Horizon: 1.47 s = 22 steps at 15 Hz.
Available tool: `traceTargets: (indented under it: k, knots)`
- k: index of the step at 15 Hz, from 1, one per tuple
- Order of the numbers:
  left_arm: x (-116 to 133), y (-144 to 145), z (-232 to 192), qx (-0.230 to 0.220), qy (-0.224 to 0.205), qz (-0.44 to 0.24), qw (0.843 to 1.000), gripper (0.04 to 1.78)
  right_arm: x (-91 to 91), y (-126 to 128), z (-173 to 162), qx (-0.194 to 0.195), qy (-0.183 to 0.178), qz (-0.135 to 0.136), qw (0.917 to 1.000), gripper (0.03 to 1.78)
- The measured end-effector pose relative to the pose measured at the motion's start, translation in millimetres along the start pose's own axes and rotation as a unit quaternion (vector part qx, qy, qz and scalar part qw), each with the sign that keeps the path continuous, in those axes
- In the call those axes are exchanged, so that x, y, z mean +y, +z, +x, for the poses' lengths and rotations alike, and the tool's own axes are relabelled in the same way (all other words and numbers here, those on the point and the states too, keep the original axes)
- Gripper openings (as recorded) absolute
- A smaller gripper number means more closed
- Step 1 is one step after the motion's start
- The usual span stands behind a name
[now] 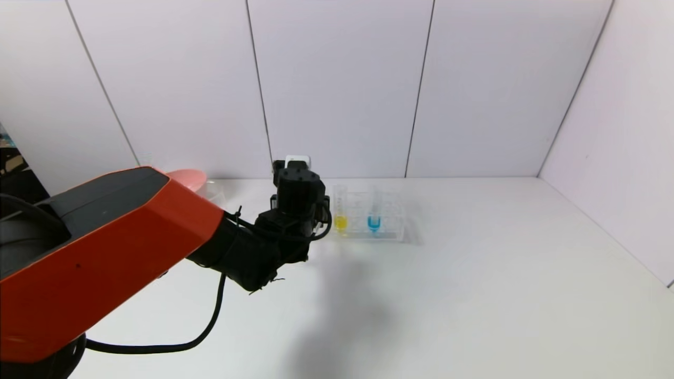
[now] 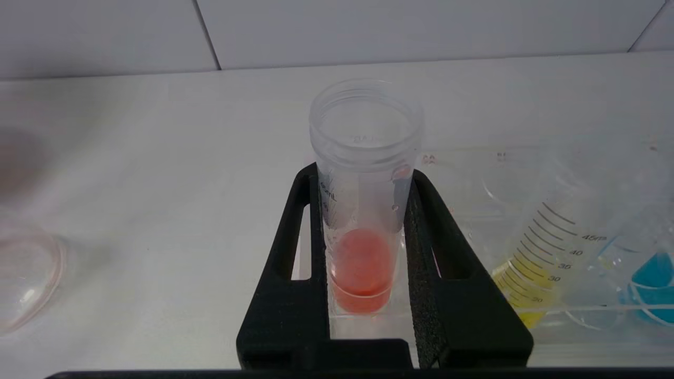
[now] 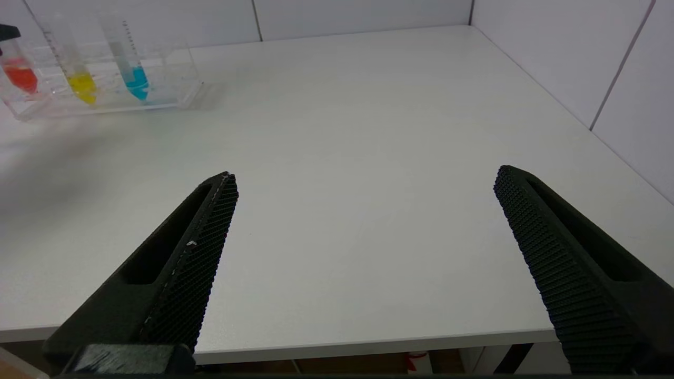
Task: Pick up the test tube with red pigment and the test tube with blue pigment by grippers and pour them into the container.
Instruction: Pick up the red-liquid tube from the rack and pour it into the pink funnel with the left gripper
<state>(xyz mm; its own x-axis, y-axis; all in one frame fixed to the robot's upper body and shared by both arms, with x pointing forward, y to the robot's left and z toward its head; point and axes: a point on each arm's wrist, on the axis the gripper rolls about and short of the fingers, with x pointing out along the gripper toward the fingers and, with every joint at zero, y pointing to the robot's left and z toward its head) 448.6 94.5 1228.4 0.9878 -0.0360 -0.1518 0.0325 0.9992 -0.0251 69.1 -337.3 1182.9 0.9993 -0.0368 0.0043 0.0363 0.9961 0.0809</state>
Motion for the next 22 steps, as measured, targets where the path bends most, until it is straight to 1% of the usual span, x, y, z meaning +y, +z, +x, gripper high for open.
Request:
traceTargets:
  k: [3,5,8,13,15,17,18,19,21,22]
  knots:
    - [1,21,-7,-0.023,-0.002,0.015,1.0,0.44,0.0,0,0,0.0,0.0,0.0,1.0,1.77]
    - [1,35,-13,-0.037,-0.005,0.013,0.999,0.44,0.0,0,0,0.0,0.0,0.0,1.0,1.77]
    - [1,46,-21,-0.05,-0.01,0.005,0.999,0.44,0.0,0,0,0.0,0.0,0.0,1.0,1.77]
    - [3,55,-28,-0.054,-0.014,0.002,0.998,0.44,0.0,0,0,0.0,0.0,0.0,1.0,1.77]
    - [9,63,-37,-0.04,-0.027,0.006,0.999,0.44,0.0,0,0,0.0,0.0,0.0,1.0,1.77]
    - [24,70,-51,-0.017,-0.062,0.019,0.998,0.44,0.0,0,0,0.0,0.0,0.0,1.0,1.77]
    - [38,74,-59,0.001,-0.087,0.028,0.996,0.44,0.0,0,0,0.0,0.0,0.0,1.0,1.77]
    - [54,77,-66,0.019,-0.11,0.036,0.993,0.44,0.0,0,0,0.0,0.0,0.0,1.0,1.77]
    - [98,84,-76,0.049,-0.148,0.057,0.986,0.44,0.0,0,0,0.0,0.0,0.0,1.0,1.77]
    - [119,87,-79,0.055,-0.162,0.068,0.983,0.44,0.0,0,0,0.0,0.0,0.0,1.0,1.77]
